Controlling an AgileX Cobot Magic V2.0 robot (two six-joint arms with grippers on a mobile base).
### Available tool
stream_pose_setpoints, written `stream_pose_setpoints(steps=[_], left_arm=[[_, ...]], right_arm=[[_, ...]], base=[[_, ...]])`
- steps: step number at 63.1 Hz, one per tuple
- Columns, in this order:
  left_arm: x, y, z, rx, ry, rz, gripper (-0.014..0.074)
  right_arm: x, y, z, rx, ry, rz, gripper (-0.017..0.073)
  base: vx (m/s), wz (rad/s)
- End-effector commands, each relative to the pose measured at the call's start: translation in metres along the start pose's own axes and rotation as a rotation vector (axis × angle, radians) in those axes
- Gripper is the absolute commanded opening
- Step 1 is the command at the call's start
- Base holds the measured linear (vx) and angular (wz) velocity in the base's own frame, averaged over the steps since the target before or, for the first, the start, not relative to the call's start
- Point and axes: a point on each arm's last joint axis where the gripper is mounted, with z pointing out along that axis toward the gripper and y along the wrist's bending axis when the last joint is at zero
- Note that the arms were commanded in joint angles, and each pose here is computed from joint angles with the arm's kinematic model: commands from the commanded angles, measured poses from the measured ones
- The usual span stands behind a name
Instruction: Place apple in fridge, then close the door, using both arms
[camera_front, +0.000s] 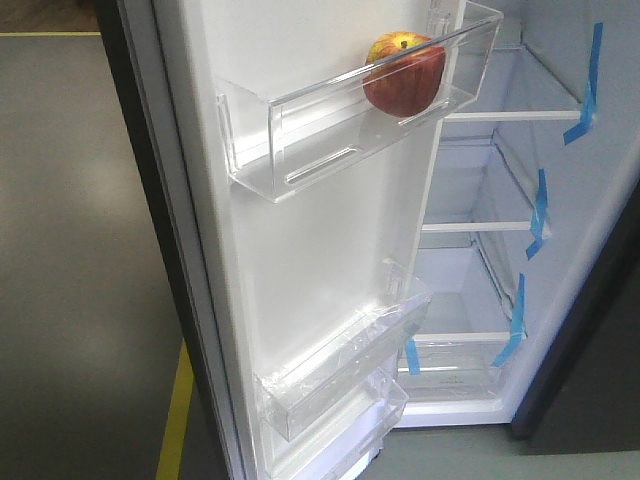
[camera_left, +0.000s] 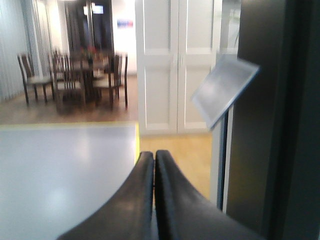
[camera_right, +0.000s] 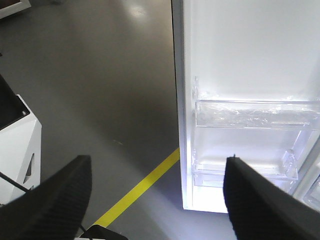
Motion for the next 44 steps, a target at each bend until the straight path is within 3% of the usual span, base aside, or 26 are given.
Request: stream_pose_setpoints(steps=[1, 10, 18, 28, 39, 44], left_arm=[[-0.019, -0.001, 0.019, -0.004, 0.078, -0.003, -0.0006], [-0.015, -0.001, 0.049, -0.015, 0.289, -0.002, -0.0006], [0.0, 0.0, 0.074, -0.019, 0.4, -0.01, -0.0006], [0.016, 0.0, 0.095, -0.024, 0.487, -0.01, -0.0006], [0.025, 0.001, 0.116, -0.025, 0.505, -0.009, -0.0006], [0.028, 0.001, 0.129, -0.021, 0.571, 0.014, -0.0006]], right_arm=[[-0.011, 0.0, -0.003, 0.001, -0.067, 0.003, 0.0523], [-0.011, 0.0, -0.003, 0.001, -0.067, 0.003, 0.0523], [-0.011, 0.0, -0.003, 0.001, -0.067, 0.003, 0.0523], [-0.011, 0.0, -0.003, 0.001, -0.067, 0.003, 0.0523], [-0.011, 0.0, -0.003, 0.001, -0.067, 0.003, 0.0523], [-0.011, 0.0, -0.003, 0.001, -0.067, 0.003, 0.0523]], base=[[0.0, 0.0], [0.0, 0.0], [0.0, 0.0], [0.0, 0.0], [0.0, 0.0], [0.0, 0.0]])
